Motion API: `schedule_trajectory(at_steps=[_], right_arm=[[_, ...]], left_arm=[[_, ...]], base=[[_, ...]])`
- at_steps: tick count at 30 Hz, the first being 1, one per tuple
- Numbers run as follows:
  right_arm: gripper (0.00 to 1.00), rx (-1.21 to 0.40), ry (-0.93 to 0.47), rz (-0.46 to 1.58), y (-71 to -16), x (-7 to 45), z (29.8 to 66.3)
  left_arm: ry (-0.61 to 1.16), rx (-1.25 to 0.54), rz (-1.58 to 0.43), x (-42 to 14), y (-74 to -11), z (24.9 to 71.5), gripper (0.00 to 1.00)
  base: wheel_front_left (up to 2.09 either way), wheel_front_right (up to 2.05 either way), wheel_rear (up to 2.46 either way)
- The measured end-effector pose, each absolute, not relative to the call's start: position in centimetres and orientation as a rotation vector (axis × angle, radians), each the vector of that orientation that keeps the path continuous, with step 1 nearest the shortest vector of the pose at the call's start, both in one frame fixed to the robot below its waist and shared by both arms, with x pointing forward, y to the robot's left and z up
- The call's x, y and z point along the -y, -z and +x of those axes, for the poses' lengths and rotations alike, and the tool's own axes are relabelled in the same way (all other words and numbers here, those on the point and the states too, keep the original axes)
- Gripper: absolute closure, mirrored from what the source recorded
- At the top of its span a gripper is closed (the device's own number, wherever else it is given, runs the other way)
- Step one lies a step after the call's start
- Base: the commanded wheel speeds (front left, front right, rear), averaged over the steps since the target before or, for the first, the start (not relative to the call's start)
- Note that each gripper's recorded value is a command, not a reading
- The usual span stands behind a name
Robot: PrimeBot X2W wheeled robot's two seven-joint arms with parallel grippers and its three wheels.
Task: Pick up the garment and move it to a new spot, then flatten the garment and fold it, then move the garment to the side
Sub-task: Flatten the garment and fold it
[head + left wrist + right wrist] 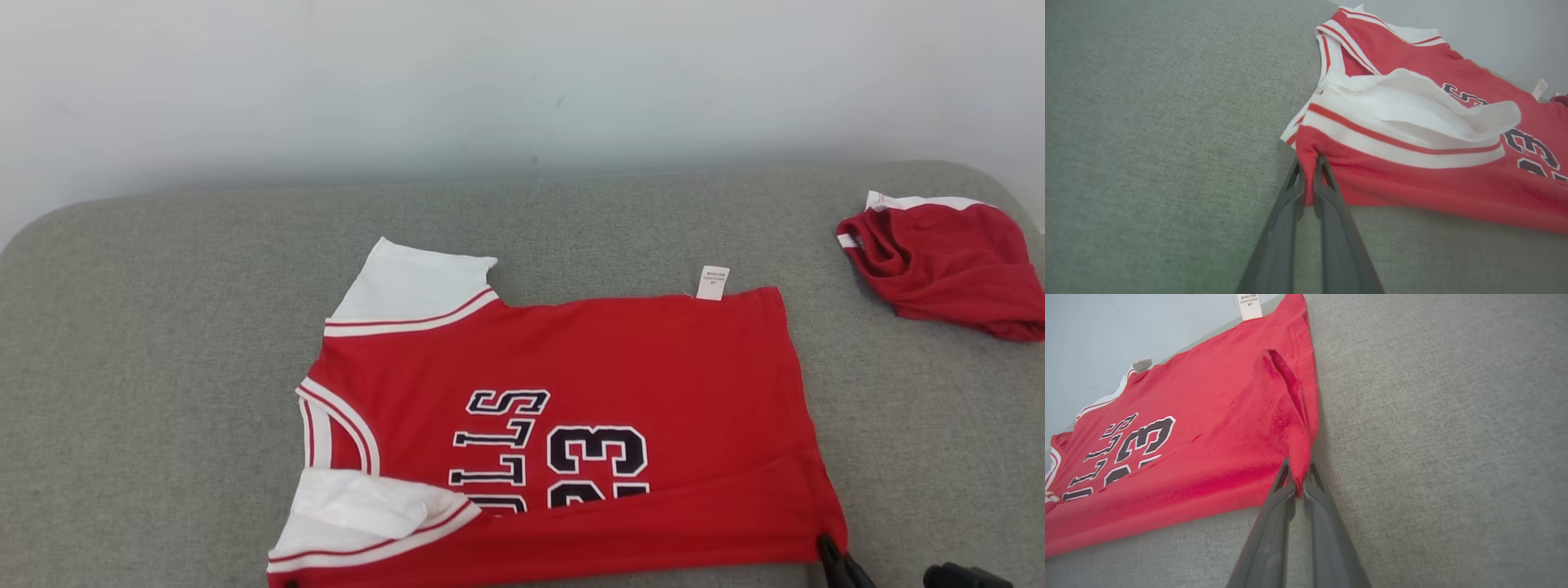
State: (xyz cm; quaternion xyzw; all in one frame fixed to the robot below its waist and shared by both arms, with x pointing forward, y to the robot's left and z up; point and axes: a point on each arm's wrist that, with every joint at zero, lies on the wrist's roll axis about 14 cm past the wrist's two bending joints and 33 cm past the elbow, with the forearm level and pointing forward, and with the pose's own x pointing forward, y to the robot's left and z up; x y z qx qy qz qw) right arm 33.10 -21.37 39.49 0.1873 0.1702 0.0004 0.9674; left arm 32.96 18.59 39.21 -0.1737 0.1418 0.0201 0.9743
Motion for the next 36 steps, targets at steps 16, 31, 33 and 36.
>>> schedule_trajectory(at_steps=[16, 31, 33, 36], right_arm=[[0.00, -0.215, -0.009, 0.291, -43.1, 21.7, 33.1], [0.00, 0.048, -0.057, 0.195, -49.4, 18.6, 35.7], [0.00, 0.043, -0.058, 0.189, -49.3, 18.3, 35.4], [0.00, 0.044, -0.063, 0.176, -49.3, 17.9, 35.2]], left_arm=[[-0.067, -0.200, -0.289, -19.5, -41.8, 32.3, 0.00], [-0.028, 0.087, -0.040, -19.1, -50.7, 35.3, 0.00], [-0.014, 0.073, -0.029, -18.6, -50.3, 35.3, 0.00], [0.018, 0.025, -0.006, -17.9, -48.8, 34.9, 0.00]], base=[[0.00, 0.00, 0.00], [0.00, 0.00, 0.00], [0.00, 0.00, 0.00], [0.00, 0.00, 0.00]])
